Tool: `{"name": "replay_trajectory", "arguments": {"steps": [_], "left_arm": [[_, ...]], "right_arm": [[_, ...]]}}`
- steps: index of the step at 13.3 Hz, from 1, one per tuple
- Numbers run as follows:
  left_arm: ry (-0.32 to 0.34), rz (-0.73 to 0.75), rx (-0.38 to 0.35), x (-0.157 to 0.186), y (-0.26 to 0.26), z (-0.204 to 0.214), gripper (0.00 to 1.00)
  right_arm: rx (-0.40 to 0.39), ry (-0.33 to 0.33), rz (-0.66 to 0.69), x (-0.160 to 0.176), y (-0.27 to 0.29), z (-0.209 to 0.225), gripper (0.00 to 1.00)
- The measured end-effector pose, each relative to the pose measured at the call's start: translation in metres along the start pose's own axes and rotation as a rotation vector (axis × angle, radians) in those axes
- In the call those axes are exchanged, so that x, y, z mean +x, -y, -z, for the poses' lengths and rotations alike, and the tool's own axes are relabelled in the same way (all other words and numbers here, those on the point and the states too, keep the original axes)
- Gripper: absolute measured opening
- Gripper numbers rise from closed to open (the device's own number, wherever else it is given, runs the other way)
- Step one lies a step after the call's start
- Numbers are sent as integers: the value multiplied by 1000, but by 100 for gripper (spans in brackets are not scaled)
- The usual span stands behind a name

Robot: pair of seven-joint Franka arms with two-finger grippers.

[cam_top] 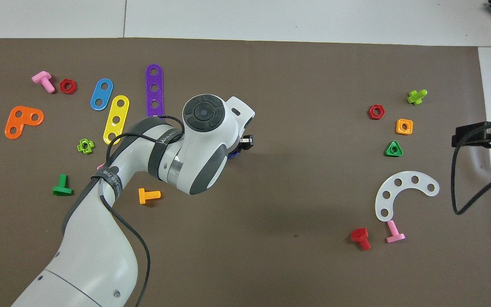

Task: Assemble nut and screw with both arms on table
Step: 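Lower the joined nut and bolt onto the table with the left gripper, then open the left gripper and withdraw it from the assembly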

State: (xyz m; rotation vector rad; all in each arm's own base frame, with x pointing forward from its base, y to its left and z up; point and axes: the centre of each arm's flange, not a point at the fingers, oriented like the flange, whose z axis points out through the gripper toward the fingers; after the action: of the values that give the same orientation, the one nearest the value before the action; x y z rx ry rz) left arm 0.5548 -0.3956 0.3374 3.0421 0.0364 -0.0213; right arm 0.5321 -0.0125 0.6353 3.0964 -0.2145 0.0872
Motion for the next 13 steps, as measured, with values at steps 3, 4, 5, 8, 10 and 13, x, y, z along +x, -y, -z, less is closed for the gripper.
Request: {"name": "replay_trajectory", "arguments": {"steps": [3,4,5,8,10,13], "left_arm": [[10,-4,9,-8,2,-15,46],[10,-4,8,-8,2,-16,46],[8,-3,8,-8,2,-16,46],[-1,3,6,-5,5,-15,52],[-13,9,2,1,7,-8,75],[10,55,38,30,24,37,100]], "right_arm": [[0,3,36,1,0,-1,100],[-1,5,39,1,-1,-2,100],[-1,9,42,0,-1,-2,100],[1,26,48,2,-10,-8,100],[2,35,41,5,-20,-12,100],[2,36,42,6,-20,-13,100]]}}
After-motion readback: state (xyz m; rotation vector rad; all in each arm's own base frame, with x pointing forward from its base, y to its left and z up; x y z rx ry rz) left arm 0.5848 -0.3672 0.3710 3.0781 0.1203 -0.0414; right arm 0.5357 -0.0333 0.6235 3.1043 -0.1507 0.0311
